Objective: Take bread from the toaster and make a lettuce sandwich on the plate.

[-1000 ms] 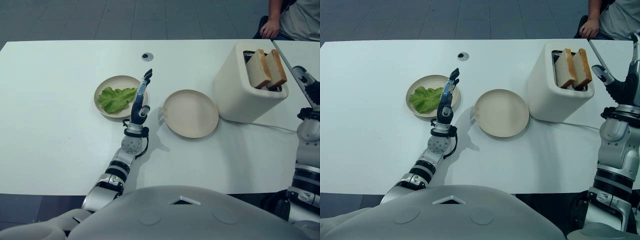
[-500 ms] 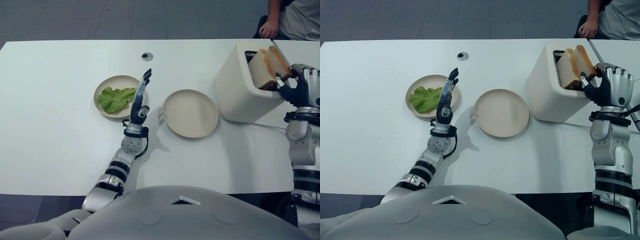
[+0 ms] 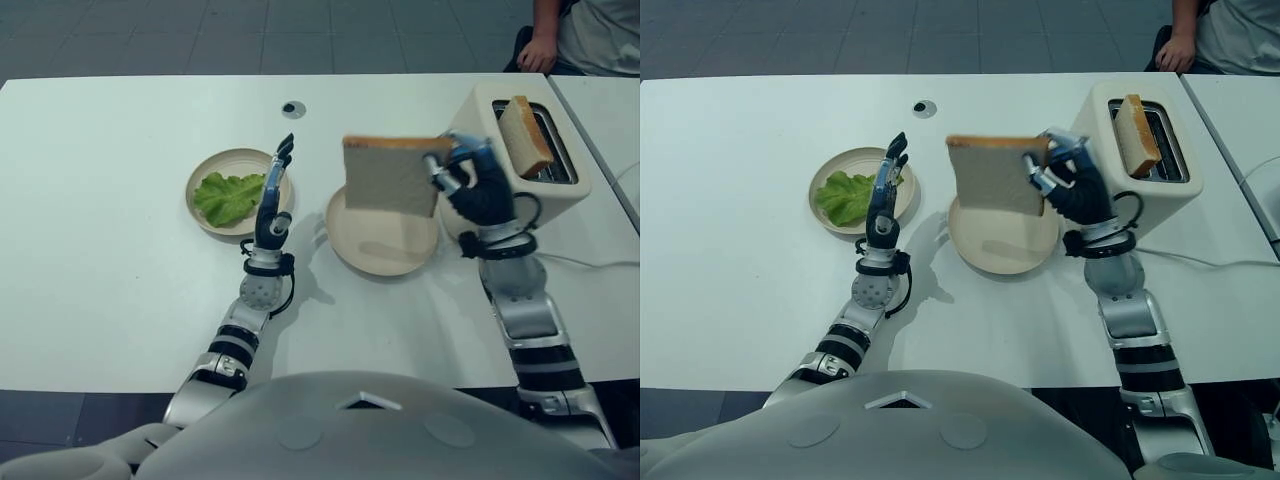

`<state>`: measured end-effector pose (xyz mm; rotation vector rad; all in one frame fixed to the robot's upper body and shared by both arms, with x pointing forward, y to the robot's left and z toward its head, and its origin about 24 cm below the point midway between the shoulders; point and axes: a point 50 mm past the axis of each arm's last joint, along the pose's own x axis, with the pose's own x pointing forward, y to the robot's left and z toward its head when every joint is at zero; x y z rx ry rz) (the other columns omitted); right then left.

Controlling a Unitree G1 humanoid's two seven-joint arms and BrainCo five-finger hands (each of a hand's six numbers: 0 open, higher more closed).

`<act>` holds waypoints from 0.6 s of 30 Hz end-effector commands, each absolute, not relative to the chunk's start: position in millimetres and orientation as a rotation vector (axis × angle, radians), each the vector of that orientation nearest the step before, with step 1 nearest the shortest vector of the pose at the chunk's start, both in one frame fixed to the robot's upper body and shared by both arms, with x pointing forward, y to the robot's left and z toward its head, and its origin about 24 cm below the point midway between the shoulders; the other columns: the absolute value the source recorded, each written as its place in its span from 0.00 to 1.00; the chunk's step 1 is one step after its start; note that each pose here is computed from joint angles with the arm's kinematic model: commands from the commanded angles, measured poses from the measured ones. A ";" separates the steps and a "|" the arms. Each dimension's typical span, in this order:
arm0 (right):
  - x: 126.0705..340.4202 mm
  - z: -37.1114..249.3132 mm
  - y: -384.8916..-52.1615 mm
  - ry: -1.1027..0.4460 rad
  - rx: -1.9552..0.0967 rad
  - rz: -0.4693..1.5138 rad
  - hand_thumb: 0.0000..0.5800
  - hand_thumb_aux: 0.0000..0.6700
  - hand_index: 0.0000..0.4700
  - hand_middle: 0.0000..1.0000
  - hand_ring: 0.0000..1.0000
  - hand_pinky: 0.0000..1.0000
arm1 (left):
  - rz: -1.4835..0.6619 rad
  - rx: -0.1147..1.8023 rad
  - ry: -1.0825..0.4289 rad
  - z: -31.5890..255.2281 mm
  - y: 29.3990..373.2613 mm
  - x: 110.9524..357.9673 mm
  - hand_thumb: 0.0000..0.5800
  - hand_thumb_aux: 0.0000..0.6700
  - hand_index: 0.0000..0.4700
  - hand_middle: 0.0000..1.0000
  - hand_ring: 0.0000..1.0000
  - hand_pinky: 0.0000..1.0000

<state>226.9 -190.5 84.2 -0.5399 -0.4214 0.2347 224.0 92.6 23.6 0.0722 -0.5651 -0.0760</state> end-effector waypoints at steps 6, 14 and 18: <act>211.5 16.3 -192.7 -0.115 -0.621 0.344 1.00 1.00 1.00 1.00 1.00 1.00 | 0.025 0.527 -0.531 21.9 147.7 227.3 0.00 0.00 0.00 0.00 0.00 0.00; 208.3 17.5 -185.6 -0.132 -0.802 0.356 0.00 0.00 0.00 0.53 0.53 0.53 | 0.108 1.210 -0.321 15.3 214.7 246.7 0.00 0.00 0.00 0.00 0.00 0.00; 212.3 26.3 -182.9 -0.195 -0.884 0.322 0.00 0.00 0.00 0.09 0.09 0.09 | 0.033 1.346 -0.189 2.0 231.1 258.8 0.00 0.00 0.00 0.00 0.00 0.00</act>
